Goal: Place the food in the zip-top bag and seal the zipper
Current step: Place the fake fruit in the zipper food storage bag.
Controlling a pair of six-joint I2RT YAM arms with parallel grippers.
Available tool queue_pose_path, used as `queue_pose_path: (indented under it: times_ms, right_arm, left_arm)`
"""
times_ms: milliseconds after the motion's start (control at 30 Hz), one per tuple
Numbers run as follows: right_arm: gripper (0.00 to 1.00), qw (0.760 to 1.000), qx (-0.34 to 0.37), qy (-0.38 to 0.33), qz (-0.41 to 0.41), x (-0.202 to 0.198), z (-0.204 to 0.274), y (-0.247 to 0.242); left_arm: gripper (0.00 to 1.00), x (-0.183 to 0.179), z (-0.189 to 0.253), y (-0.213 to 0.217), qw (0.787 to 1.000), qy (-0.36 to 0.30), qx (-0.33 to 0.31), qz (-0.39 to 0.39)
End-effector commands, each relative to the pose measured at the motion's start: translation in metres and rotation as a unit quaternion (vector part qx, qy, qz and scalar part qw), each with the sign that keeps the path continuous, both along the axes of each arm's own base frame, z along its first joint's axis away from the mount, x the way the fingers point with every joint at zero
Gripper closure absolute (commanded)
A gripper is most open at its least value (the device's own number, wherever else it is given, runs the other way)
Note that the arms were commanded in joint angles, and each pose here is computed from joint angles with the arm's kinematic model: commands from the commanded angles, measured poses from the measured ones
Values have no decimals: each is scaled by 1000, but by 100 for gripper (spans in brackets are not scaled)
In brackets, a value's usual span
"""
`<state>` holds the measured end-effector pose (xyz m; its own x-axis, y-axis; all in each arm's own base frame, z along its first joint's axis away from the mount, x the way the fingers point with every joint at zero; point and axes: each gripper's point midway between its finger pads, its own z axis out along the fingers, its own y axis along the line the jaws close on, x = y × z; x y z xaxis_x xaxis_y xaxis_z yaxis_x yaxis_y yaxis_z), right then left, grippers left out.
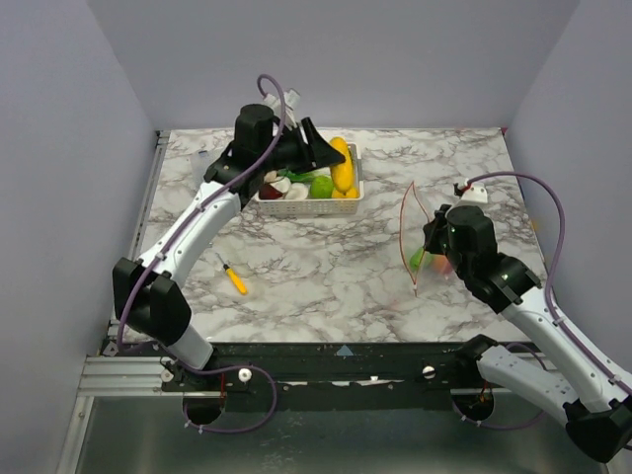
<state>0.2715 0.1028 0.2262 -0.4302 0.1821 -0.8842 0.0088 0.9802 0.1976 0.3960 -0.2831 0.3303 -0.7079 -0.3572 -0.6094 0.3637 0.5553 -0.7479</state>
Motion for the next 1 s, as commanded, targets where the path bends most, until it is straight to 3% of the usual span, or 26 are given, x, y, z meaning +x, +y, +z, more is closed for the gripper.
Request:
queue_pose_path:
  times_ms: [0,100,233,567,667,900,967]
  right_arm:
    - [99,1000,0,-11,28,4,11,11]
    - [99,999,4,-16,35,4,14,13]
    - [99,998,15,-28,51,1,20,18]
    - [99,992,38,-62,100,-5,39,31]
    - [99,991,38,-63,108,-6,40,34]
    - [99,990,44,-61,117,-9,39,37]
    - [99,990,41,-57,119,-8,37,37]
  left_arm:
    - [74,-100,14,-63,974,-35,-47,-219]
    - [76,-146,12,-87,958,-44,-48,-280]
    - [78,-174,3,-106,945,-38,-47,-321]
    - [83,-178,-52,-131,918,132,-41,-373]
    - [83,-178,-51,-141,909,149,-54,-387]
    - [84,-152,-83,-143,932,236,-7,-276]
    - [85,-145,-87,-145,937,258,-19,-235]
